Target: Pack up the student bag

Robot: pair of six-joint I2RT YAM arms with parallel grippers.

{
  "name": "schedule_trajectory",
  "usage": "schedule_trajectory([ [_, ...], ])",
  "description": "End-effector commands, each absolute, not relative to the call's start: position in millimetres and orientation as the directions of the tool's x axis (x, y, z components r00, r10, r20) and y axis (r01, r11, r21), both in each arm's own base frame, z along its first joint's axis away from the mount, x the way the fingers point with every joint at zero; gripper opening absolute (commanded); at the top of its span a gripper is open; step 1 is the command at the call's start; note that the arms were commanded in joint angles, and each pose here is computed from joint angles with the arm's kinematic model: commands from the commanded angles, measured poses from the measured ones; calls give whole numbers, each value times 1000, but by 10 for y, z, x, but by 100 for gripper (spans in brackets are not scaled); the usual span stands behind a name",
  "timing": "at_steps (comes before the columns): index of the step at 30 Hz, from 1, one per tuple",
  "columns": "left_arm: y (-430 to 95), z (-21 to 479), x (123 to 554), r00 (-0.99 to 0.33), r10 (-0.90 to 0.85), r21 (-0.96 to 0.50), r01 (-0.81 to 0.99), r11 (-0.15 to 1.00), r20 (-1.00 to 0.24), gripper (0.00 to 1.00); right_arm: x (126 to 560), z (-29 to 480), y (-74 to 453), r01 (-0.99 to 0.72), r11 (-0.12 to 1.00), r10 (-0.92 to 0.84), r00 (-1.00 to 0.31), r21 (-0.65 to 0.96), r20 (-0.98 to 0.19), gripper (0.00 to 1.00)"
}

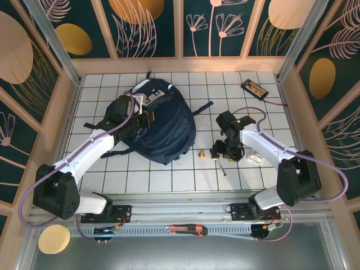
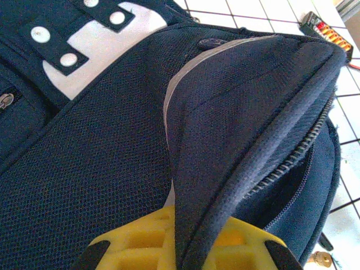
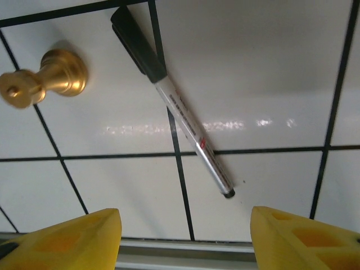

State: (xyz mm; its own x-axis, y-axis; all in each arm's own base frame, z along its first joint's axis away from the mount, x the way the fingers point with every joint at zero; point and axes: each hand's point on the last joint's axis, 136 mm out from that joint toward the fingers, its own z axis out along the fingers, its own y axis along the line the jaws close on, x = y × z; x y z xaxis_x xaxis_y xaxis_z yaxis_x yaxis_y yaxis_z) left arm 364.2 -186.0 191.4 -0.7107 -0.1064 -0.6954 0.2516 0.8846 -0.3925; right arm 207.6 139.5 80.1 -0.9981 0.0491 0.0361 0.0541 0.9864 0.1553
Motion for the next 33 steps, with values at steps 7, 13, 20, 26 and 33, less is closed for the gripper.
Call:
schedule_trajectory([
  [7,-1978,2158,3669,-658,-101,-410,335,849,-747,0,2298,396,1430,42,995,40,-999,90,22,62],
  [13,-1970,2137,3665,-660,-94,-404,334,852,-745,0,2427,201,1479,45,996,43,-999,75,29,61],
  [20,-1958,2132,3662,-660,-80,-391,338,856,-747,0,2546,110,1416,38,999,37,-999,8,15,57],
  [26,-1951,2174,3650,-650,-81,-388,344,855,-755,0,2584,90,1416,56,998,56,-998,22,7,43],
  [33,-1957,2152,3649,-654,-79,-392,346,852,-752,0,2598,121,1405,64,998,64,-998,30,-7,23],
])
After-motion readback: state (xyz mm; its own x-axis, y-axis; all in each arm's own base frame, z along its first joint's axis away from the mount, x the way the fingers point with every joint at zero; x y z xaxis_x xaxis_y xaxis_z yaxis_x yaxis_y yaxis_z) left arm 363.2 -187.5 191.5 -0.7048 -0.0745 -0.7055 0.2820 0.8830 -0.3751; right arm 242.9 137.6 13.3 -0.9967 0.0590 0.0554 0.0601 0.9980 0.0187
